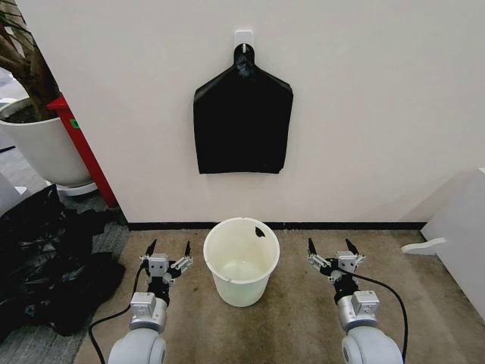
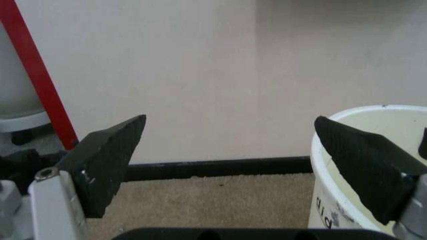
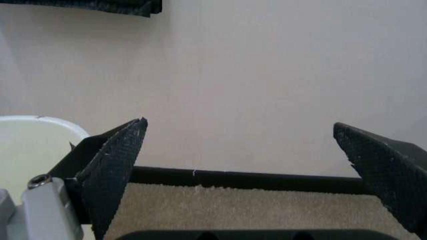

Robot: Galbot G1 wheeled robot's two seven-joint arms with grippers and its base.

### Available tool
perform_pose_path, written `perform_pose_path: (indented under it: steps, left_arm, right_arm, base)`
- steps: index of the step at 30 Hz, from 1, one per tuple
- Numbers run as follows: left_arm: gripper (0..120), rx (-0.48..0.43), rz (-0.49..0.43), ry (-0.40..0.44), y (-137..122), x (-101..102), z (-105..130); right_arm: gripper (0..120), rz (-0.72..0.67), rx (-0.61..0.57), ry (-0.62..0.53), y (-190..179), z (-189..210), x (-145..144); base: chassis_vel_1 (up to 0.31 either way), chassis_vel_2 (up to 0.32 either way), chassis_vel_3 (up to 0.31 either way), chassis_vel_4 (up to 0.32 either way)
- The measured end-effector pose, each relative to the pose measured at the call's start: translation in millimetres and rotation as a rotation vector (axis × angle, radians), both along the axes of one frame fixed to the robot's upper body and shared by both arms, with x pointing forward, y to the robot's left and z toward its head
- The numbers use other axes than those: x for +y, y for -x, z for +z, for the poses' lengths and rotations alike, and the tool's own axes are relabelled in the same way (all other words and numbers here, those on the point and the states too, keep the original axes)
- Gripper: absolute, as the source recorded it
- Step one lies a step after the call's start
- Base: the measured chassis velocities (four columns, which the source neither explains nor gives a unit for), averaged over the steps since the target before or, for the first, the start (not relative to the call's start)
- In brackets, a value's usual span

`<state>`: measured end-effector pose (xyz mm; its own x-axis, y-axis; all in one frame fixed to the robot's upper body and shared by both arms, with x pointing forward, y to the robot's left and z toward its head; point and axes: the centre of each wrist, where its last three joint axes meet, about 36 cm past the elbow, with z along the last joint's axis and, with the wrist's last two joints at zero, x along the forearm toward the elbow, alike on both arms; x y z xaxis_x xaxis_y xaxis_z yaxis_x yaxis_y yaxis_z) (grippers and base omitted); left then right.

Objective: Place the garbage bag over the trash bin.

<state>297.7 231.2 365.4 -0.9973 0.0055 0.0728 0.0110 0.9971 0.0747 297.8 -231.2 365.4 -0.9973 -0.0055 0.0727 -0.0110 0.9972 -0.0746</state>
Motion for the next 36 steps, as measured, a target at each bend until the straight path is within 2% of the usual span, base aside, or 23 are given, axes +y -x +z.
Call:
perform_pose_path:
  steps: [36]
  left_arm:
    - [100,0.000,0.000,0.000,0.0,0.0,0.0]
  right_arm:
    - [100,0.000,0.000,0.000,0.0,0.0,0.0]
  base:
    - [0.000,0.000,0.000,0.000]
